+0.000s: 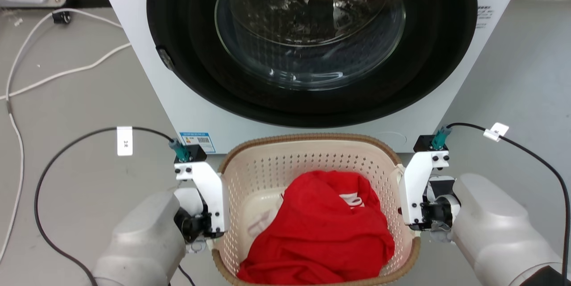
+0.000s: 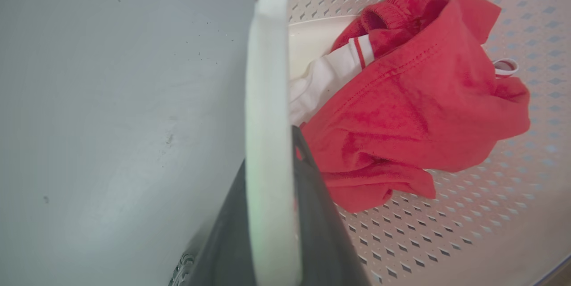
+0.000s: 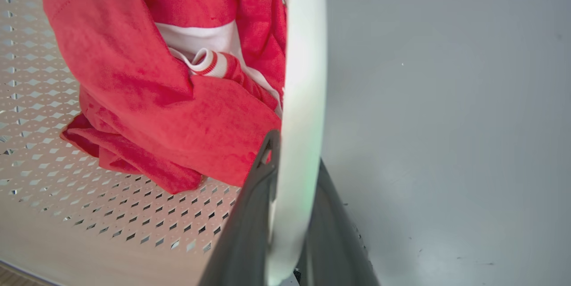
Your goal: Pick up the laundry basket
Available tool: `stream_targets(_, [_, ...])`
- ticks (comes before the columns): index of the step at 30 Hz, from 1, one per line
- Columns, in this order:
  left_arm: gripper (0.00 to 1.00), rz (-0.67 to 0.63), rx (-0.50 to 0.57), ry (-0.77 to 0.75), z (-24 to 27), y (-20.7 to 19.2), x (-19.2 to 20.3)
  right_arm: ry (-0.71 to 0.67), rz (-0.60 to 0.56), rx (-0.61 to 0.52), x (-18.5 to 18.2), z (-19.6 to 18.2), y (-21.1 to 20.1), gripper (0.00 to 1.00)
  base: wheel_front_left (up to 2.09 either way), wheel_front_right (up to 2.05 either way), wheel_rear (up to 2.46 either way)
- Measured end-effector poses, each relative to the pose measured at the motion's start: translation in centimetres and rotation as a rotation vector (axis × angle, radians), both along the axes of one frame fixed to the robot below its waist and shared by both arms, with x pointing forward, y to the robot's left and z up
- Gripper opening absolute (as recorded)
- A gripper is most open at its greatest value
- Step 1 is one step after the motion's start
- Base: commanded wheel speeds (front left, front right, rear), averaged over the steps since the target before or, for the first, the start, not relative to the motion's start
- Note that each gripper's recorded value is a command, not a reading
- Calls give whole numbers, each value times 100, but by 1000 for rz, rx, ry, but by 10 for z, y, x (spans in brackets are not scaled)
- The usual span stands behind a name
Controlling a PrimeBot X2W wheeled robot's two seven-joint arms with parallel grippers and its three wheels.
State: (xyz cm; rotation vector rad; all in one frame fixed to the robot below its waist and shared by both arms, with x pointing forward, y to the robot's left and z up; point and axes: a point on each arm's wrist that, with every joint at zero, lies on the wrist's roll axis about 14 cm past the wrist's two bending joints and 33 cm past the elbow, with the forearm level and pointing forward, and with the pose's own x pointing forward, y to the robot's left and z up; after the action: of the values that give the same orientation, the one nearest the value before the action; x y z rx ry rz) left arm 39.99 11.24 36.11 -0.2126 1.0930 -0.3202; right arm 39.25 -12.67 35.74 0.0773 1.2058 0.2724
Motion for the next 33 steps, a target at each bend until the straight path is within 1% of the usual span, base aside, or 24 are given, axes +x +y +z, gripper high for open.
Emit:
stream_targets(11, [0, -6, -13, 34, -5, -7, -23, 51, -11, -9, -22, -2, -5, 0, 0, 0, 0])
stream_targets(33, [0, -15, -16, 19, -3, -11, -28, 73, -27, -2, -33, -4, -6, 0, 0, 0, 0])
